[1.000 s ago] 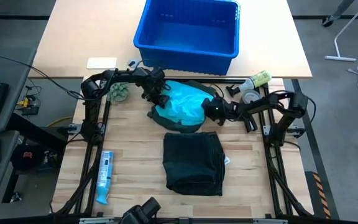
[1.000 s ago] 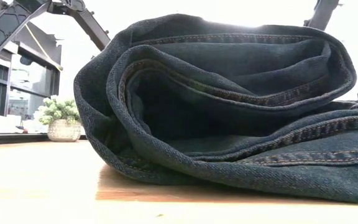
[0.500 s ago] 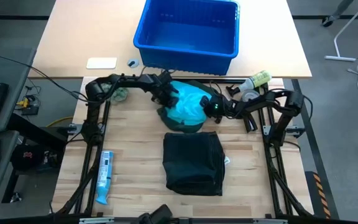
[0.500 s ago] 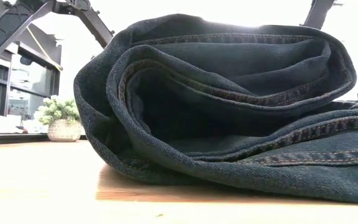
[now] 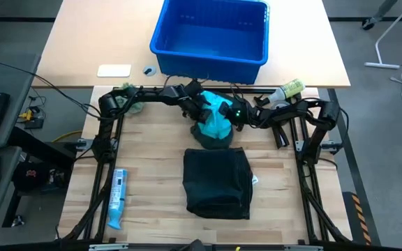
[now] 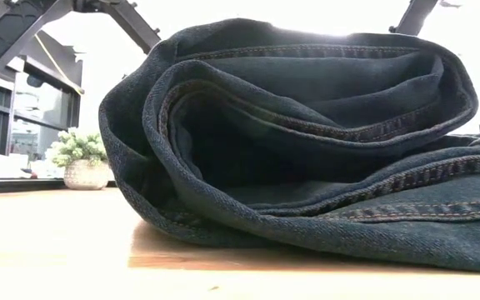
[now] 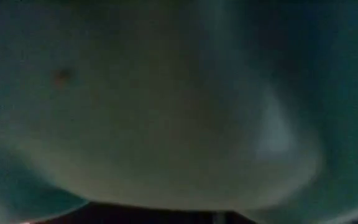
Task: Fold laundry
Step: Stack the stacked clothes on top of the black pants
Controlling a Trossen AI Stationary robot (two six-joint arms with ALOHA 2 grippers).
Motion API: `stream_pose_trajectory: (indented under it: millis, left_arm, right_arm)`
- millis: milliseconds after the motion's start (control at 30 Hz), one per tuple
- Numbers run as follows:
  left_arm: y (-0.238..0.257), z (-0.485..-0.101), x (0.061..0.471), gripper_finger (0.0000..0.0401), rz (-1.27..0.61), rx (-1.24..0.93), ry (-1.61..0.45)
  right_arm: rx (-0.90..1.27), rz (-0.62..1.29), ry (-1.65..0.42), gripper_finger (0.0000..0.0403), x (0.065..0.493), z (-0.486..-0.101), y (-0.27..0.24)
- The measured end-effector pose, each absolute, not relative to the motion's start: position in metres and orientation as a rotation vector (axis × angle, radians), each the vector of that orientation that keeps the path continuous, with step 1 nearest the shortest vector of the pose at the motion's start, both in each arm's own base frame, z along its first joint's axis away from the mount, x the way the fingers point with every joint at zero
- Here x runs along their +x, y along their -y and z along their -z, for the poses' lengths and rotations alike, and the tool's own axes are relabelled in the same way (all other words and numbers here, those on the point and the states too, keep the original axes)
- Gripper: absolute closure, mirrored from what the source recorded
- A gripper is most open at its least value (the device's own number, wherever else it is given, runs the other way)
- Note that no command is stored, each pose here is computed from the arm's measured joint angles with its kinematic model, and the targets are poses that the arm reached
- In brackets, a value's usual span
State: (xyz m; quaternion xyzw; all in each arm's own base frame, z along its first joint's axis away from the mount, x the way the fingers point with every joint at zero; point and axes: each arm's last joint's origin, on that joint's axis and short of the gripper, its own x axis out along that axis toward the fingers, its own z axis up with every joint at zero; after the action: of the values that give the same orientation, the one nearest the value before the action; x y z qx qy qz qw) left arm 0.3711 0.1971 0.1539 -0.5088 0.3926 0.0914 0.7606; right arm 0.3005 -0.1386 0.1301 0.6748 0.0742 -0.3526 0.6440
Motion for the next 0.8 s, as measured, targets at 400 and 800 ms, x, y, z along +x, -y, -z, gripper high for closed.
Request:
stream_pose_trajectory:
  millis: [400,800]
  left_arm:
    - [-0.193,-0.206,0.366,0.0401,-0.097,-1.114,-0.738]
    - [-0.156,-0.277,0.358,0.0401,-0.063,-1.057,-0.605]
  right_arm:
    - [1.509,0.617,-0.069,0.0403,0.309,-0.169,0.151]
    - [1.366,0.438,-0.097,0.0403,0.317,-0.25,0.146]
